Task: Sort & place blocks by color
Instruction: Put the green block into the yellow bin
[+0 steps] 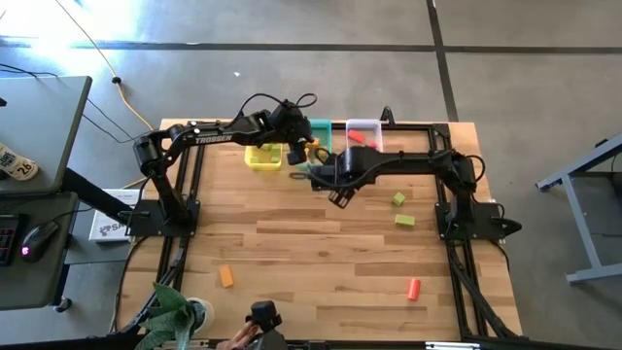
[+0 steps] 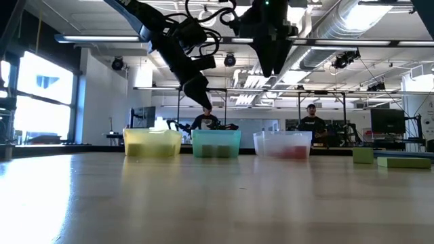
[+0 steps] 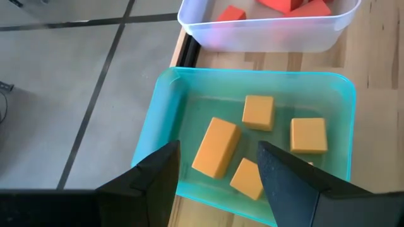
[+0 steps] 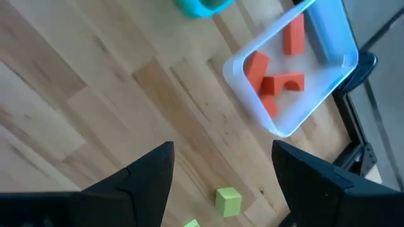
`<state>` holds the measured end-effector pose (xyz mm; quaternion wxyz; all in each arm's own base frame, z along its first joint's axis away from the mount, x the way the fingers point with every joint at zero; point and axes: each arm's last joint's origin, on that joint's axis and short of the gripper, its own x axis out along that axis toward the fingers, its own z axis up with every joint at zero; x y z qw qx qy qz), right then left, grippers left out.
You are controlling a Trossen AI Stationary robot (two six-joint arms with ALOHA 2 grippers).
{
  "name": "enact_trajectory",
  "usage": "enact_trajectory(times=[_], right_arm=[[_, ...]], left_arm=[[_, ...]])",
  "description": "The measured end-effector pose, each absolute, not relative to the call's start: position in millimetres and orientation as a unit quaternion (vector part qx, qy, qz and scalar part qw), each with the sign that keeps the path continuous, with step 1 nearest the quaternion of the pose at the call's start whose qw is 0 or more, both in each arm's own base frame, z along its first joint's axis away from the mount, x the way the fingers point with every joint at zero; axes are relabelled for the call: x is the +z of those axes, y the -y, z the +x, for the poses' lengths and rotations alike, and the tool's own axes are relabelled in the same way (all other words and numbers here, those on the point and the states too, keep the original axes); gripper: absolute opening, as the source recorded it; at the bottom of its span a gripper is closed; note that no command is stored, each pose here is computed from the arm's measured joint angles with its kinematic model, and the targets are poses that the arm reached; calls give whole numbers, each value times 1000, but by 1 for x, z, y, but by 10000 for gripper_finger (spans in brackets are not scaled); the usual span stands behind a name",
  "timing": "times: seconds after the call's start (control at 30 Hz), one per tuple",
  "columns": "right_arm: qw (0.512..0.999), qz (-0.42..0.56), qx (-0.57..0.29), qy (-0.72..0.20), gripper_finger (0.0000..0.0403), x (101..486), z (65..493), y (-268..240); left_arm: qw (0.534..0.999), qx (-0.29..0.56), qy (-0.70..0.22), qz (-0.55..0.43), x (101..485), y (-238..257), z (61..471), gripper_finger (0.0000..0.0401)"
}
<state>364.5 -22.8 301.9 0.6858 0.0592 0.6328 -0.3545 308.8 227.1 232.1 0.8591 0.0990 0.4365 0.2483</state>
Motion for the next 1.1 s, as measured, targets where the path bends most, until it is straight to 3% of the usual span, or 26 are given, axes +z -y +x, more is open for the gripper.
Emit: enact_trajectory(times=[0.4,0.73,1.1], right_arm=[[596,102,-408,-684,254,253,299,10],[632,231,-420,-609,254,238,240,15],[656,265,-402,-582,254,202,195,27]], left_arm=[[860,246,-435,98,232,-227,309,197],[863,250,-431,84,232,-227,309,197],[868,274,-414,29,232,-225,310,197]])
